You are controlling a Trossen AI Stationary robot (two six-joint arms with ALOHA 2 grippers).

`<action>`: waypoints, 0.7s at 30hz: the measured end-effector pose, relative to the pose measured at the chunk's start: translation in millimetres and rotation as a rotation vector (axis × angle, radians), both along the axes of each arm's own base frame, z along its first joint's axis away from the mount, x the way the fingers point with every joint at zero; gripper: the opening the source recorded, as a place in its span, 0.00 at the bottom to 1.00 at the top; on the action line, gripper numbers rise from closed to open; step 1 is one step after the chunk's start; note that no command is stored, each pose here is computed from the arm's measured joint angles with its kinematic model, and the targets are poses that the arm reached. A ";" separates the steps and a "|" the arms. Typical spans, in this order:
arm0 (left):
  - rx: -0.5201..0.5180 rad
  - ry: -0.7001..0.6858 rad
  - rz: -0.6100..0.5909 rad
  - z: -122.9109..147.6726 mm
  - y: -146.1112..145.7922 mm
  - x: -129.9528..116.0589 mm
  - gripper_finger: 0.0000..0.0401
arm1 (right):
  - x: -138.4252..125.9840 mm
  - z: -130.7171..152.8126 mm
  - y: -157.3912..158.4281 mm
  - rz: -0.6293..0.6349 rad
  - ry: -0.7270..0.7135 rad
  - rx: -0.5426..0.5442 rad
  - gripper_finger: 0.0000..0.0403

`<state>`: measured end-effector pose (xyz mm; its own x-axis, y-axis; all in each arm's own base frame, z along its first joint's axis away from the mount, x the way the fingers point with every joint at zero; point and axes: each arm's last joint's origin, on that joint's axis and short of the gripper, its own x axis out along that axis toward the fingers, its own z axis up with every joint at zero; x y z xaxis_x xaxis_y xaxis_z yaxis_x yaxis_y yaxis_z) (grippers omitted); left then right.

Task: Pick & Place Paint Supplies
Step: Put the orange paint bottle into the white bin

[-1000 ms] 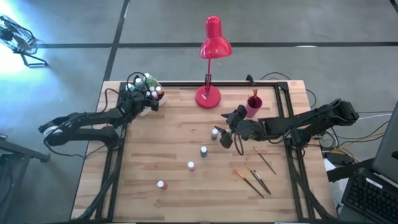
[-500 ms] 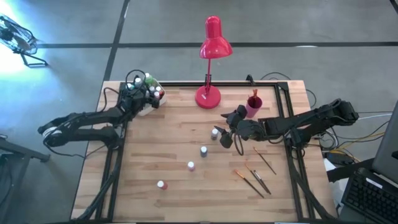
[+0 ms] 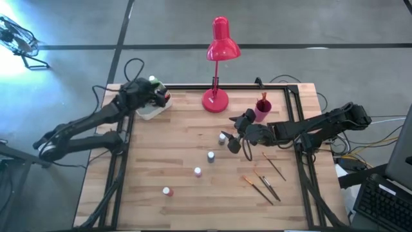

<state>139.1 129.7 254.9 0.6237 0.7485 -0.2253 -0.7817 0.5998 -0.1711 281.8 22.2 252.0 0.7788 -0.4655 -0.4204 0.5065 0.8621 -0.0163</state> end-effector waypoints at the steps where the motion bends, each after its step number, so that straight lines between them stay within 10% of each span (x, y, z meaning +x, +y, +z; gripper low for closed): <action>1: -0.007 -0.031 -0.047 7.5 -2.5 0.7 0.65 | 0.0 0.0 0.0 0.001 0.000 -0.001 0.82; 11: -0.035 0.029 -0.355 62.2 -57.8 13.5 0.63 | 0.6 0.8 3.1 0.048 0.008 -0.001 0.79; 21: -0.135 0.228 -0.561 57.5 -136.8 14.2 0.58 | 0.4 0.7 6.3 0.073 0.014 -0.002 0.72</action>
<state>153.3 -7.1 312.4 0.8388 0.2763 -0.4691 -0.3794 0.9146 -0.1397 282.2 28.4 252.7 0.8049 -0.4083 -0.4305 0.4420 0.8967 -0.0241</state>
